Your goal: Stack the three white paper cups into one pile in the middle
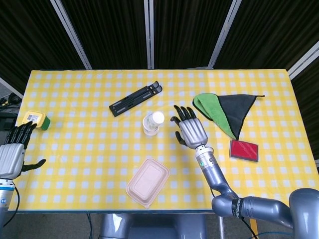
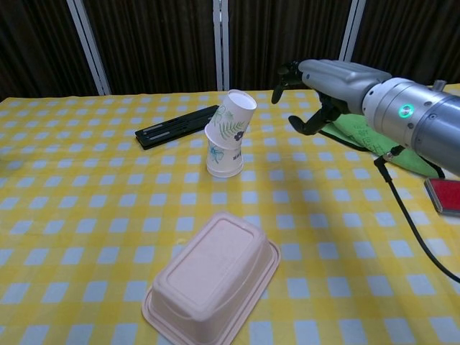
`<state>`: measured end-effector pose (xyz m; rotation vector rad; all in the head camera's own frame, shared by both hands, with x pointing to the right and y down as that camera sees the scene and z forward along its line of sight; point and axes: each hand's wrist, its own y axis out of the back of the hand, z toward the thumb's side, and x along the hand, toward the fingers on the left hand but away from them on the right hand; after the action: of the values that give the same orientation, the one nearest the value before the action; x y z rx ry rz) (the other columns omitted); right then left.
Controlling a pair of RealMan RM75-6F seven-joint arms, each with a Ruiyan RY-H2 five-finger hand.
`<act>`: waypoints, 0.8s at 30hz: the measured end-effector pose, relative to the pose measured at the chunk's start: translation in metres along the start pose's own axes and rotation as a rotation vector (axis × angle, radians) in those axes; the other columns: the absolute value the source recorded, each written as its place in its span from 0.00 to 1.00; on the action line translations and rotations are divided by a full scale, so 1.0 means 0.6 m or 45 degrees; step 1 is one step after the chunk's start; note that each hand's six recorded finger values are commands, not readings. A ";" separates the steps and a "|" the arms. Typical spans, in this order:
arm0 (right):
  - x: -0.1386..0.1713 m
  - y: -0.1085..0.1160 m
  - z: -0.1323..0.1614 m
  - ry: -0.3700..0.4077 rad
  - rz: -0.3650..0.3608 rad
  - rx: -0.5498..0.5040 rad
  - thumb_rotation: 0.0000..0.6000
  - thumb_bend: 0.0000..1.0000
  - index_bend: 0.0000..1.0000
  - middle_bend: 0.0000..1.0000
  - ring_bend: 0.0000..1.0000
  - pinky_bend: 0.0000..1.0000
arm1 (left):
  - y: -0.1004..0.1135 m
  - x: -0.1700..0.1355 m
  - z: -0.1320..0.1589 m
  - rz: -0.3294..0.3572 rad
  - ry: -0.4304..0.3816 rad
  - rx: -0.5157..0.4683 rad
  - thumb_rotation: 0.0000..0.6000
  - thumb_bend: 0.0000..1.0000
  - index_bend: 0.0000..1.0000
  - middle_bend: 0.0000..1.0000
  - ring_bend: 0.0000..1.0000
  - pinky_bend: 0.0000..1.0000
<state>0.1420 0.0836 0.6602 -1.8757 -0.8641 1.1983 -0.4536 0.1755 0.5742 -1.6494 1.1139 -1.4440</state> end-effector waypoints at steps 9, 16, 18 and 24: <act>-0.022 -0.012 0.033 0.013 0.024 0.029 1.00 0.47 0.10 0.00 0.00 0.00 | 0.001 0.003 -0.007 -0.003 0.009 -0.017 1.00 0.06 0.00 0.00 0.00 0.00; -0.033 -0.031 0.055 0.020 0.066 0.037 1.00 0.47 0.10 0.00 0.00 0.00 | 0.001 0.007 -0.015 -0.012 0.025 -0.029 1.00 0.06 0.00 0.00 0.00 0.00; -0.035 -0.034 0.062 0.029 0.069 0.039 1.00 0.47 0.11 0.00 0.00 0.00 | 0.002 0.008 -0.015 -0.010 0.025 -0.033 1.00 0.06 0.00 0.00 0.00 0.00; -0.037 -0.035 0.083 0.052 0.064 0.038 1.00 0.47 0.11 0.00 0.00 0.00 | 0.002 0.008 -0.017 -0.013 0.027 -0.037 1.00 0.06 0.00 0.00 0.00 0.00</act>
<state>0.0854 0.0867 0.6730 -1.9016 -0.7771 1.1924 -0.4638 0.1712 0.5769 -1.6657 1.1450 -1.4614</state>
